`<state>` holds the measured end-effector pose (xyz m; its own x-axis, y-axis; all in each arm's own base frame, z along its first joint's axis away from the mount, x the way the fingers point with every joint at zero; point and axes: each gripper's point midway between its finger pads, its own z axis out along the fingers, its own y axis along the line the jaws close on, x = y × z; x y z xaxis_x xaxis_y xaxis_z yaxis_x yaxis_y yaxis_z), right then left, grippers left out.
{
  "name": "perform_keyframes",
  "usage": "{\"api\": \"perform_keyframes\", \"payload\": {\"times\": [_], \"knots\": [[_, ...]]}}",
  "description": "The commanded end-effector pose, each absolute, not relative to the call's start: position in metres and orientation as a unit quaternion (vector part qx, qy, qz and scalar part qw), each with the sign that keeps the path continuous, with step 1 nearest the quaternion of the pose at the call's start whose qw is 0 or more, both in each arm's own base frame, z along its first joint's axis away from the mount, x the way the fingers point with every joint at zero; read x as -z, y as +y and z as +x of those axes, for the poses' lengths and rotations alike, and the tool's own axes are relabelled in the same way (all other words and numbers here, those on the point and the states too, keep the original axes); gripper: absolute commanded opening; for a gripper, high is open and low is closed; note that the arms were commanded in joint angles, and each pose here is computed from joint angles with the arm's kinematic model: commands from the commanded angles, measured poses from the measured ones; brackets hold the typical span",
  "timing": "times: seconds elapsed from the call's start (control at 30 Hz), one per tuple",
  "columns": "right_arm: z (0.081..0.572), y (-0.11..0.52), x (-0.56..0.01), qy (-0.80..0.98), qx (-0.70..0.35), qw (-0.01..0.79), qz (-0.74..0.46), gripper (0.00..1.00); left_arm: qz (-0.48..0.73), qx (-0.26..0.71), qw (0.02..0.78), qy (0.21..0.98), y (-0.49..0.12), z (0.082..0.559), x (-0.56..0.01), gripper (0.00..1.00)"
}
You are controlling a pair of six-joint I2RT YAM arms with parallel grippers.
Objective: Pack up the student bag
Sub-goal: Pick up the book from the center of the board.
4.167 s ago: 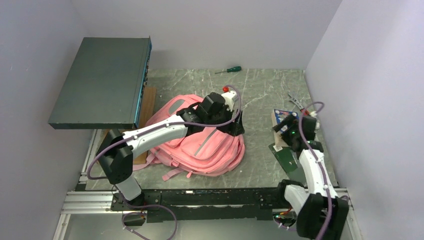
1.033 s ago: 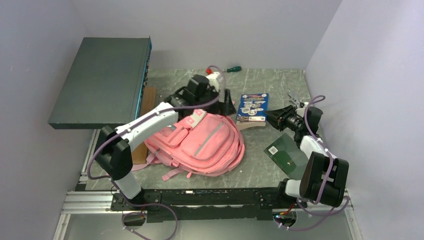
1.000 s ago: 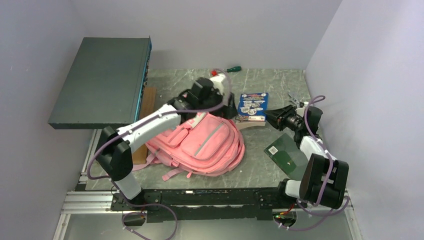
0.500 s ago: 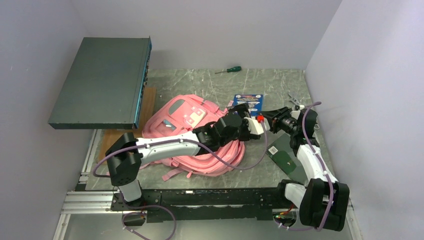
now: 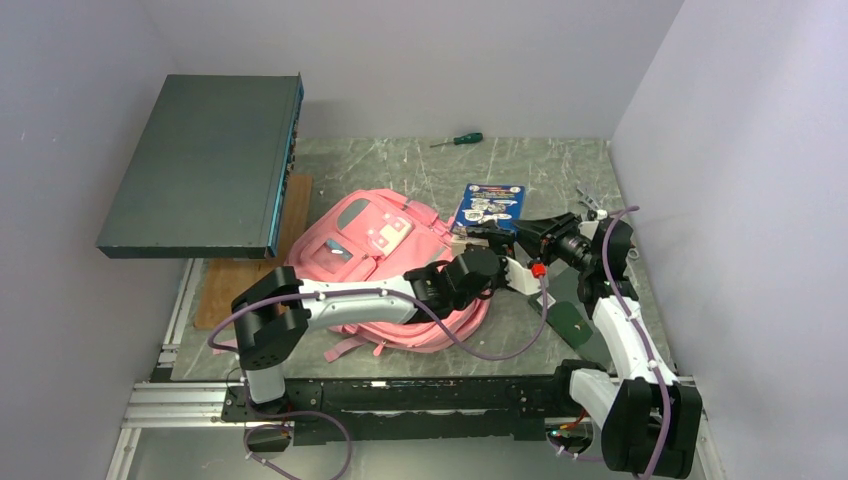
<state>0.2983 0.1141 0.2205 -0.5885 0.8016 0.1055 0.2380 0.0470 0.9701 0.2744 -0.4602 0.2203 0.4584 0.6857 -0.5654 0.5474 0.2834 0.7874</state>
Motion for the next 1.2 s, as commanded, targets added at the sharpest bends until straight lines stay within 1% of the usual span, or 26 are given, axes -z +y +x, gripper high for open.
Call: {"api": "perform_keyframes", "payload": {"times": [0.0,0.07,0.13,0.17,0.2,0.23,0.3,0.33,0.37,0.4,0.47,0.53,0.6,0.7,0.77,0.83,0.97,1.17], "knots": [[0.294,0.122,-0.259,0.665,-0.607,0.267,0.344,0.0,0.541,-0.119,0.654,0.516,-0.449,0.291,-0.255,0.7],[0.29,0.128,-0.263,0.678,-0.604,0.273,0.319,0.0,0.507,-0.165,0.667,0.52,-0.438,0.302,-0.266,0.5],[0.286,0.136,-0.263,0.702,-0.593,0.272,0.287,0.0,0.492,-0.187,0.67,0.523,-0.43,0.306,-0.274,0.3],[0.286,0.138,-0.263,0.717,-0.58,0.279,0.269,0.0,0.481,-0.189,0.673,0.529,-0.425,0.308,-0.278,0.13],[0.286,0.138,-0.265,0.734,-0.562,0.292,0.246,0.04,0.467,-0.186,0.677,0.537,-0.418,0.308,-0.284,0.01],[0.287,0.136,-0.269,0.751,-0.539,0.31,0.221,0.15,0.454,-0.176,0.679,0.549,-0.412,0.308,-0.29,0.0],[0.292,0.13,-0.274,0.779,-0.491,0.353,0.165,0.44,0.442,-0.125,0.671,0.582,-0.402,0.303,-0.3,0.0],[0.293,0.126,-0.271,0.793,-0.465,0.368,0.141,0.55,0.434,-0.083,0.664,0.604,-0.395,0.3,-0.307,0.0],[0.296,0.122,-0.269,0.803,-0.437,0.391,0.108,0.62,0.413,-0.032,0.661,0.626,-0.383,0.299,-0.323,0.0],[0.296,0.12,-0.267,0.806,-0.423,0.404,0.088,0.68,0.409,0.015,0.641,0.649,-0.373,0.296,-0.328,0.0],[0.294,0.123,-0.271,0.797,-0.422,0.43,0.042,0.79,0.383,0.129,0.604,0.687,-0.355,0.289,-0.345,0.0],[0.291,0.127,-0.278,0.783,-0.426,0.454,-0.002,0.85,0.371,0.226,0.561,0.704,-0.333,0.28,-0.357,0.0],[0.283,0.136,-0.29,0.761,-0.44,0.473,-0.057,0.9,0.353,0.315,0.526,0.707,-0.314,0.269,-0.371,0.0],[0.264,0.151,-0.306,0.721,-0.467,0.494,-0.138,0.98,0.341,0.413,0.487,0.69,-0.292,0.248,-0.388,0.0],[0.254,0.159,-0.315,0.695,-0.491,0.495,-0.175,0.99,0.336,0.479,0.46,0.668,-0.282,0.233,-0.399,0.0],[0.238,0.178,-0.325,0.664,-0.536,0.476,-0.214,0.99,0.339,0.543,0.425,0.64,-0.276,0.214,-0.409,0.0],[0.226,0.199,-0.335,0.637,-0.579,0.448,-0.242,0.99,0.347,0.603,0.383,0.607,-0.27,0.194,-0.417,0.0],[0.225,0.212,-0.342,0.63,-0.582,0.444,-0.259,0.99,0.367,0.638,0.355,0.576,-0.268,0.175,-0.419,0.0]]}}
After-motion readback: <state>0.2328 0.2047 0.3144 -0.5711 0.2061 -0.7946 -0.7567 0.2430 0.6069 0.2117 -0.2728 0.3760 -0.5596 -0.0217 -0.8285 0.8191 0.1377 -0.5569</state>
